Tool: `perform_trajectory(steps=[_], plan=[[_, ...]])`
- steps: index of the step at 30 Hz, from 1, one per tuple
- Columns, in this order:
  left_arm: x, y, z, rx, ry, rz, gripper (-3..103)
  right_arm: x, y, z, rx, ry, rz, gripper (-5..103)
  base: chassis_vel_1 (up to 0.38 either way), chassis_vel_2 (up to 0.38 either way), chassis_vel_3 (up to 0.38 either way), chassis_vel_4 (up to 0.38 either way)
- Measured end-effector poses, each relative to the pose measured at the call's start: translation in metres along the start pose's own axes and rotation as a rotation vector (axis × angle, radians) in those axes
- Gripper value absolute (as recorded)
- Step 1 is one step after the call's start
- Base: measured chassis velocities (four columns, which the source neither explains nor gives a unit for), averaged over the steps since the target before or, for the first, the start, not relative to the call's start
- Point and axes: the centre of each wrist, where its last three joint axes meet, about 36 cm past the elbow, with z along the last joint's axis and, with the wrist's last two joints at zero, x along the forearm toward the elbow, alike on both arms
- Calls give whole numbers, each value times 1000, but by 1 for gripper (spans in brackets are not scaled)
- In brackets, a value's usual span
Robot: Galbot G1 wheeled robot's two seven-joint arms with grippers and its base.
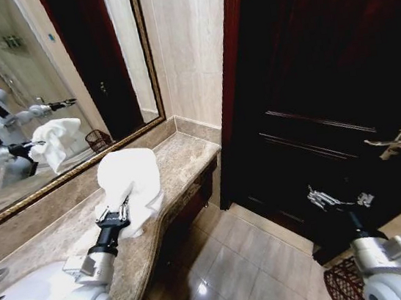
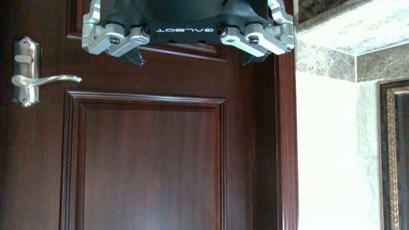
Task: Discard the used towel into the hamper.
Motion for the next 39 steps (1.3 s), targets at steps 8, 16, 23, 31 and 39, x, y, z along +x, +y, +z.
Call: perform_trajectory(steps=[8, 16, 23, 31, 39], plan=[[-6, -3, -2, -5, -24, 10, 14, 0, 2, -3, -15, 8, -7, 100, 0, 0, 0, 0], [-11, -5, -1, -26, -36, 29, 14, -2, 1, -3, -12, 6, -6, 100, 0, 0, 0, 0], [-11, -7, 0, -27, -34, 34, 14, -3, 0, -1, -7, 12, -9, 100, -30, -23, 17, 9], [-10, -10, -2, -27, -38, 35, 14, -3, 0, -1, -2, 9, -16, 100, -67, -101, 3, -8], [-10, -11, -5, -29, -44, 36, 14, -3, -2, -1, -3, 7, -16, 100, -54, -82, -57, -63]])
